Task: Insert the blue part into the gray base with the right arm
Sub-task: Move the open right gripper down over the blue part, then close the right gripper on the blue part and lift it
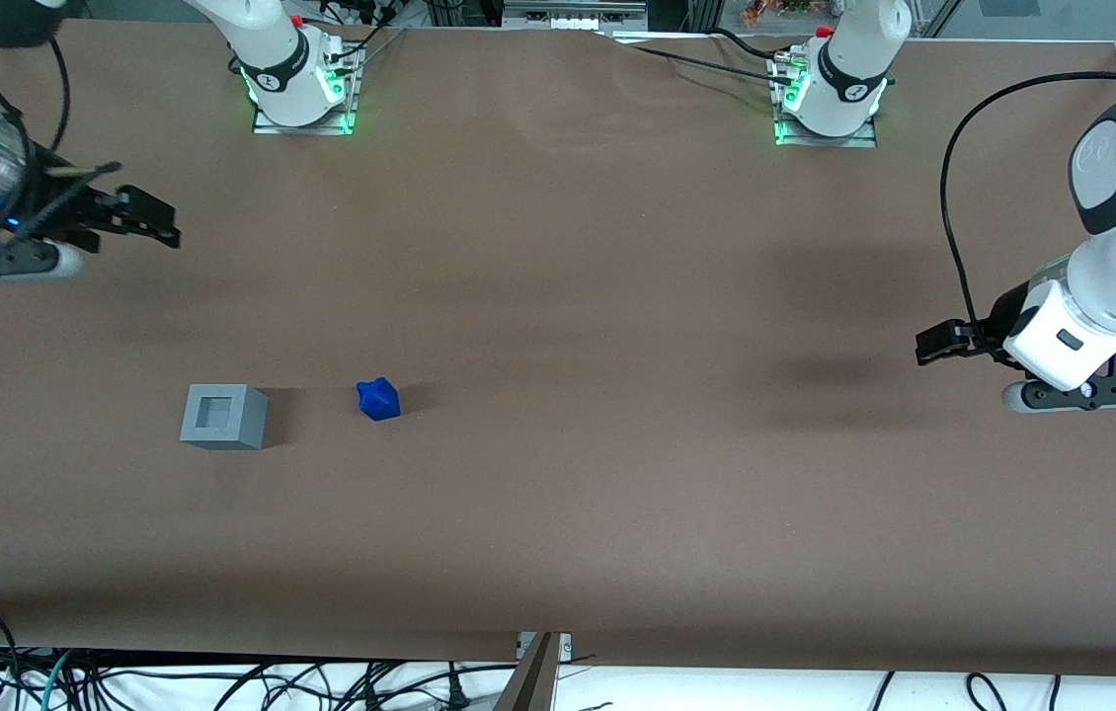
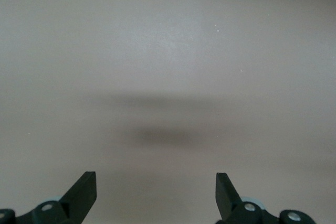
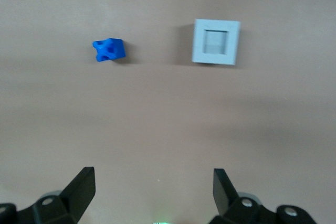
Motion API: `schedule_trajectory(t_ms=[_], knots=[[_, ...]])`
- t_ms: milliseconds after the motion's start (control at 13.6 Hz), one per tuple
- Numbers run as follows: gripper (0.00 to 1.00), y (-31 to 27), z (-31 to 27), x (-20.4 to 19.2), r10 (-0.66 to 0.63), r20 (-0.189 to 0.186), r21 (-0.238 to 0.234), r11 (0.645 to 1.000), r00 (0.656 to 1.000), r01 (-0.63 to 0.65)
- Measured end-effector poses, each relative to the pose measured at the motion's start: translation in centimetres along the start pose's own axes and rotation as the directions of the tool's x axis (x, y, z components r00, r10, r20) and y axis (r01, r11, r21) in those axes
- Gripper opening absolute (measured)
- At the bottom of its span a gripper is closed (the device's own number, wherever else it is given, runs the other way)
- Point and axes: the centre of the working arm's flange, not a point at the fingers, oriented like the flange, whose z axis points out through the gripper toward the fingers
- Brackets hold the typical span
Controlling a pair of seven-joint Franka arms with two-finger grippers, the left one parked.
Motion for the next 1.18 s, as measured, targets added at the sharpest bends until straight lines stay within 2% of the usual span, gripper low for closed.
schedule_trajectory(t_ms=[221, 663, 1178], knots=[[1.00, -4.9, 8.0, 3.7, -0.064, -0.046, -0.002, 0.998, 0.997, 0.064], [1.00, -10.1, 23.4, 8.5, -0.096, -0.100, 0.004, 0.995, 0.990, 0.097], [0.99, -11.2, 30.9, 10.0, -0.109, -0.125, 0.002, 0.994, 0.986, 0.110]])
